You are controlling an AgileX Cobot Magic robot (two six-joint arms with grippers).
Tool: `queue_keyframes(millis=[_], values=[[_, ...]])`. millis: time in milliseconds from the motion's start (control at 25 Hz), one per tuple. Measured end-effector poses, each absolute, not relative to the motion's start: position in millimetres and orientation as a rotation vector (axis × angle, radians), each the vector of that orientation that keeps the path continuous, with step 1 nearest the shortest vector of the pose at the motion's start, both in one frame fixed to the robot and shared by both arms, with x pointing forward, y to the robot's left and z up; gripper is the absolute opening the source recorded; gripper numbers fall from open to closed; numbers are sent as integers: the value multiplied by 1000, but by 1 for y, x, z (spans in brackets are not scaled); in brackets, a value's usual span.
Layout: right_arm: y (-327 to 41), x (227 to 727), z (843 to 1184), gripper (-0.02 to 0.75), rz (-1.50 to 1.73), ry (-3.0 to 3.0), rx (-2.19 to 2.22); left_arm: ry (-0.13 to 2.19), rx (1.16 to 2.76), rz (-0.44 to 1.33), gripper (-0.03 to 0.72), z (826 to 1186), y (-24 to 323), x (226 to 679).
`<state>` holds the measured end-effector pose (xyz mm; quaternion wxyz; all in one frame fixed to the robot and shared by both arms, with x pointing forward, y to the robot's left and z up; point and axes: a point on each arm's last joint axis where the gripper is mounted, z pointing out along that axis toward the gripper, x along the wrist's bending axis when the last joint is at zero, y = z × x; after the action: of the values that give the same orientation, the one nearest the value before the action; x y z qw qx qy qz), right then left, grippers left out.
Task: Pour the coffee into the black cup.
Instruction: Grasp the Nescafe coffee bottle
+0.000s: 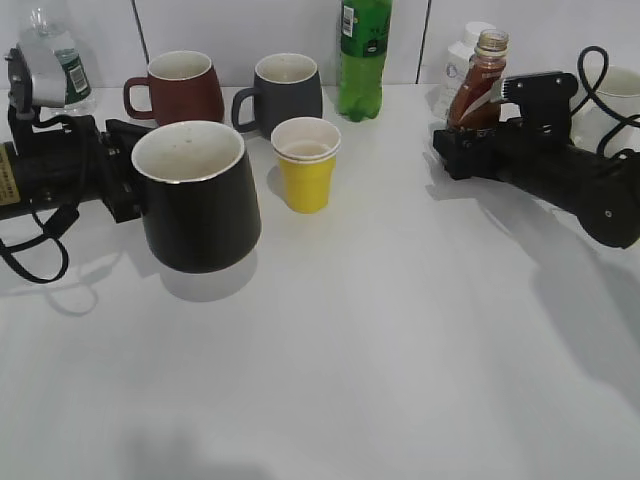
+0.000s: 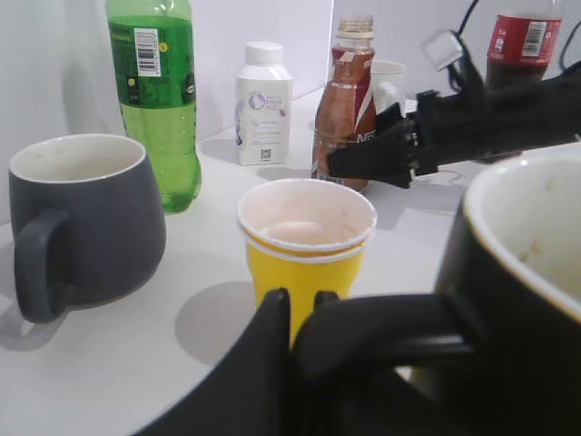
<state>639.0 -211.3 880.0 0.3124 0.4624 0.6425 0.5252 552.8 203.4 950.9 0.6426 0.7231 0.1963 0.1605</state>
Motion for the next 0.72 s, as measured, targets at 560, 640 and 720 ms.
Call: queue_keyframes(millis=[560, 640, 720], values=[[-209, 649, 884, 545, 1403, 1676, 1186, 448, 1647, 366, 43, 951, 203, 553], [-209, 649, 884, 545, 1404, 1675, 1185, 448, 1647, 366, 43, 951, 203, 553], [-209, 649, 884, 545, 1405, 1675, 1184, 448, 1647, 366, 43, 951, 203, 553]])
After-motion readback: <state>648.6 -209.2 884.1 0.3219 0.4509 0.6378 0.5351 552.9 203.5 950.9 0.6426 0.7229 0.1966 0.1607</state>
